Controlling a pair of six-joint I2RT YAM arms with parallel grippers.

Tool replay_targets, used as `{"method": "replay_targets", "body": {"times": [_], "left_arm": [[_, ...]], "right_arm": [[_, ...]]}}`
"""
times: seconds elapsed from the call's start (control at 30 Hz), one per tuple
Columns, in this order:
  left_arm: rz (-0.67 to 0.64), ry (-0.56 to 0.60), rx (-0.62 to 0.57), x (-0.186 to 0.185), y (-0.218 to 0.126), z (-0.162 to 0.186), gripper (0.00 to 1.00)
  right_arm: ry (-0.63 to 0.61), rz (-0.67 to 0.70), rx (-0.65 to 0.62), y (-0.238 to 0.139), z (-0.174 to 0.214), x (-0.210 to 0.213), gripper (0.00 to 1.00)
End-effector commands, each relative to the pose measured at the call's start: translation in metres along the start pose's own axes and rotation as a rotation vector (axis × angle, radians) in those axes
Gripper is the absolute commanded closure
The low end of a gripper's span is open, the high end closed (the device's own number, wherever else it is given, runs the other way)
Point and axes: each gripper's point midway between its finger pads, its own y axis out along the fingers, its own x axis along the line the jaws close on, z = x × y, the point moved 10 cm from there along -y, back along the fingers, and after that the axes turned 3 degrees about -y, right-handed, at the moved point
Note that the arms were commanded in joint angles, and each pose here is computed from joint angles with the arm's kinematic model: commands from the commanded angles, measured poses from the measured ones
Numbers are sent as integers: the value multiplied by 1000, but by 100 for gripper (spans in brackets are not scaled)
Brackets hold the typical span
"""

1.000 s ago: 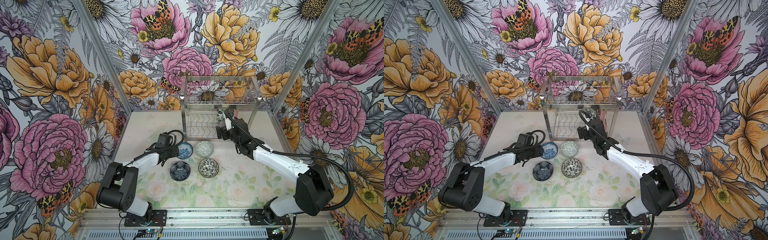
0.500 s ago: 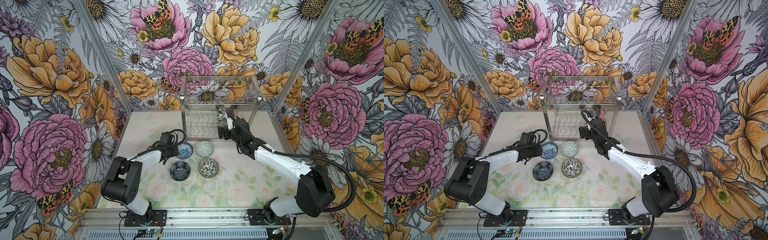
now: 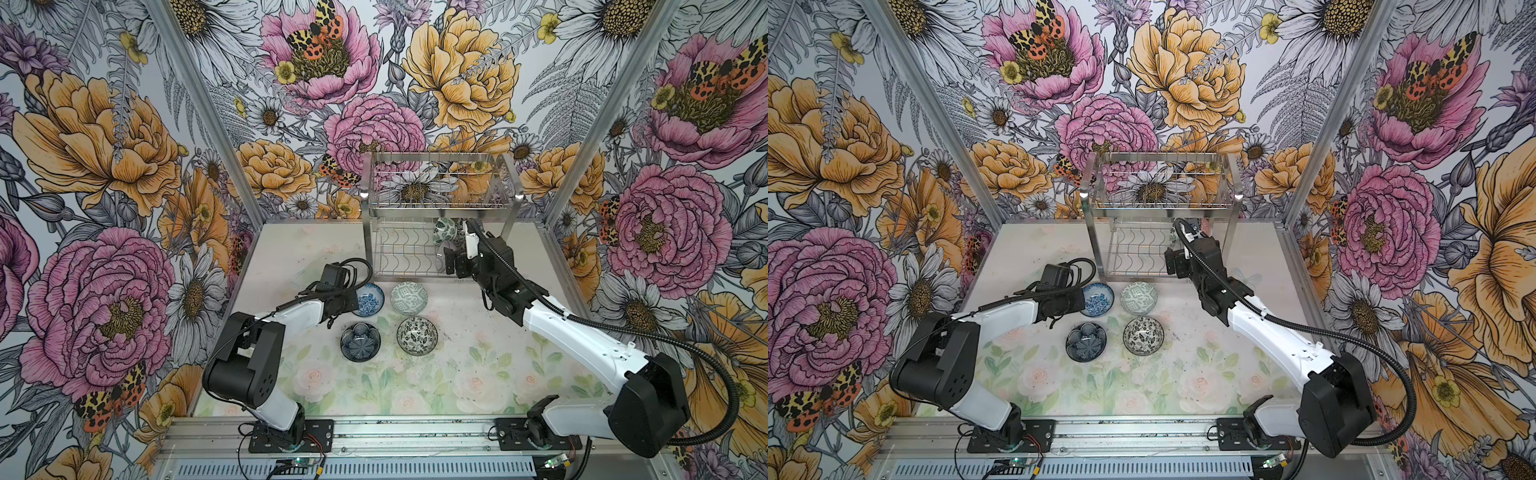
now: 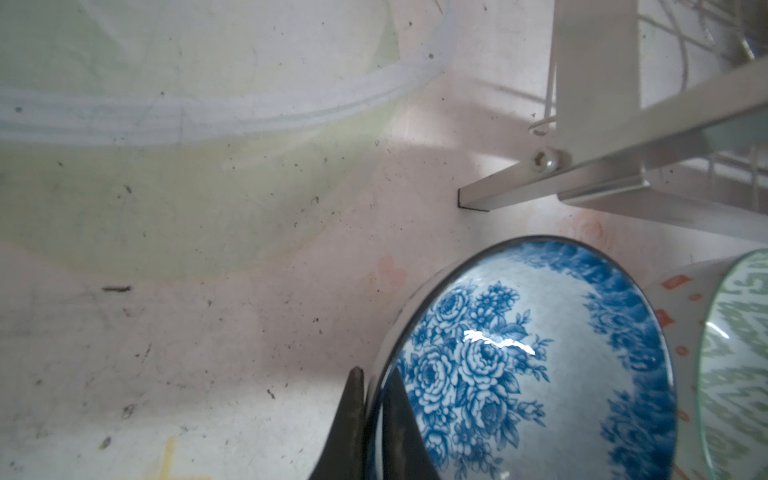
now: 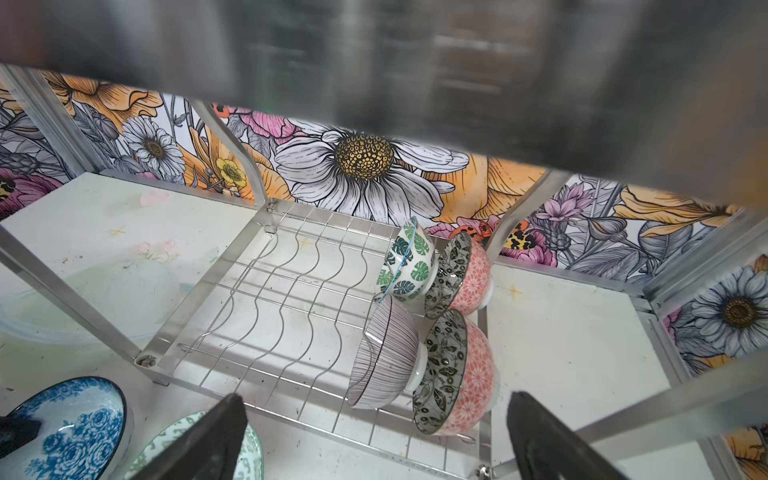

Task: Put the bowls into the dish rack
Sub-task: 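Close the left gripper on the blue-rose bowl rim, then lift the blue-rose bowl toward the rack while the right gripper reaches for it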

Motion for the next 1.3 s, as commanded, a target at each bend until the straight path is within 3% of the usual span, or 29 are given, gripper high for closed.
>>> {"method": "replay_targets", "body": {"times": [0.0, 0.2, 0.43, 0.73, 0.93, 1.27], "left_arm": [[-3, 24, -56, -5, -14, -12, 100], [-19, 50, -130, -6, -45, -19, 100], [-14, 99, -283, -13, -105, -32, 100], [90, 260, -495, -58, -176, -28, 100], [154, 306, -515, -87, -184, -26, 100], [213, 303, -495, -126, -156, -20, 100]], "right_arm": [[22, 22, -7, -8, -2, -6, 0], [28, 11, -6, -13, -4, -7, 0], [47, -29, 2, -20, -5, -6, 0], [106, -129, 11, -29, -8, 0, 0], [151, -179, 7, -42, -7, 3, 0], [243, -284, 16, -64, -2, 20, 0]]}}
